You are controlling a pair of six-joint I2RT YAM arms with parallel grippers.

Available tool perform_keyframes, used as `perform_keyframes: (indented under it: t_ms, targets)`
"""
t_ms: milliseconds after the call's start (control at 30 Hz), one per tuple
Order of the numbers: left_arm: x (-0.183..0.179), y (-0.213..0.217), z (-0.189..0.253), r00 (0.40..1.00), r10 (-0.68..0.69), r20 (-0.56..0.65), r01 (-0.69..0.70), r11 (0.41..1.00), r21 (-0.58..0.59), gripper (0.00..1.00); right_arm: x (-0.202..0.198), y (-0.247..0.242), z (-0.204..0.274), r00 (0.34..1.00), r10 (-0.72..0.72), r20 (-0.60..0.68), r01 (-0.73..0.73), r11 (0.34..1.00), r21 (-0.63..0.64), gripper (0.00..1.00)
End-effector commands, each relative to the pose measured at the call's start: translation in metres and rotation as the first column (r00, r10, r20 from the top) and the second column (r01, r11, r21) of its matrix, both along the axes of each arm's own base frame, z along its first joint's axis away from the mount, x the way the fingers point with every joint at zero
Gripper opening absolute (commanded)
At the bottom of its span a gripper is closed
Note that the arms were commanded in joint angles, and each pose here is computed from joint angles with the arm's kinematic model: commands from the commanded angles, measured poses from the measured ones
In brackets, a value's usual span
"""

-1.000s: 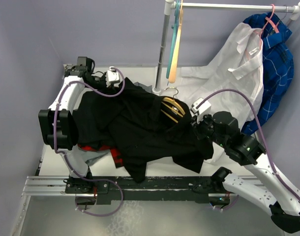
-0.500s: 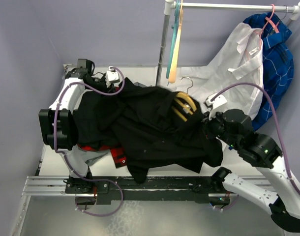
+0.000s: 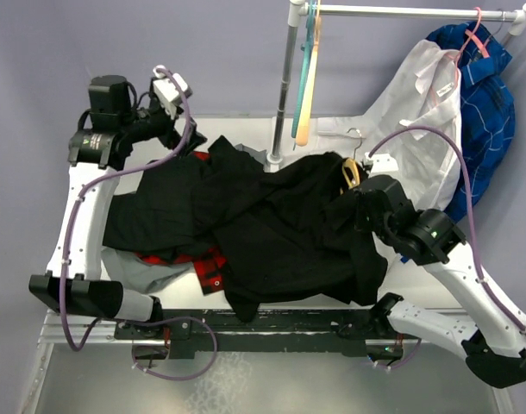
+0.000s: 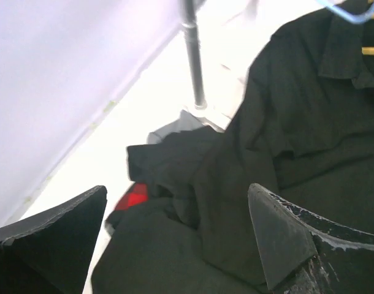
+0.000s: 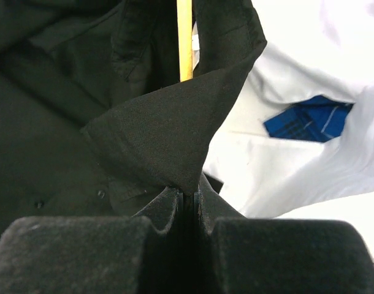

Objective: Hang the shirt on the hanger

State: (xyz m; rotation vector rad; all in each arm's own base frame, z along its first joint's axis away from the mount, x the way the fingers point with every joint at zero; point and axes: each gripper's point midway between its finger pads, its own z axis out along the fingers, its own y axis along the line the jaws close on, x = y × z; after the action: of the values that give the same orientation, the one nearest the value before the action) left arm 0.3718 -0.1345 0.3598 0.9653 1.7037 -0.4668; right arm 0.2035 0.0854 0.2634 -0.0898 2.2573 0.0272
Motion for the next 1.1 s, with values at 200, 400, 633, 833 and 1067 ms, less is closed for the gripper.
perform_keyframes:
  t_ms: [200,400,633,833,1067]
  targets:
    - [-0.02,0.043,-0.001,0.942,0.278,-0.188,-0.277,0.96,0.03,0.99,0.088,-0.032,0.117,0.828,-0.201,0.523,0.157,0.979,0.129,0.0]
    - [-0.06,0.054,-0.02,0.884,0.331,-0.33,-0.306,0.944,0.126,0.99,0.121,-0.069,0.141,0.808,-0.234,0.54,0.198,0.972,0.124,0.0]
    - [-0.084,0.042,-0.031,0.865,0.274,-0.421,-0.264,0.961,0.082,0.99,0.139,-0.08,0.18,0.767,-0.254,0.589,0.217,0.967,0.135,0.0]
    - [-0.079,0.043,-0.046,0.851,0.286,-0.44,-0.273,0.957,0.094,0.99,0.146,-0.086,0.219,0.725,-0.261,0.638,0.227,0.964,0.136,0.0]
    - [-0.08,0.041,-0.052,0.849,0.268,-0.456,-0.254,0.963,0.093,0.99,0.174,-0.089,0.226,0.729,-0.261,0.633,0.217,0.965,0.148,0.0]
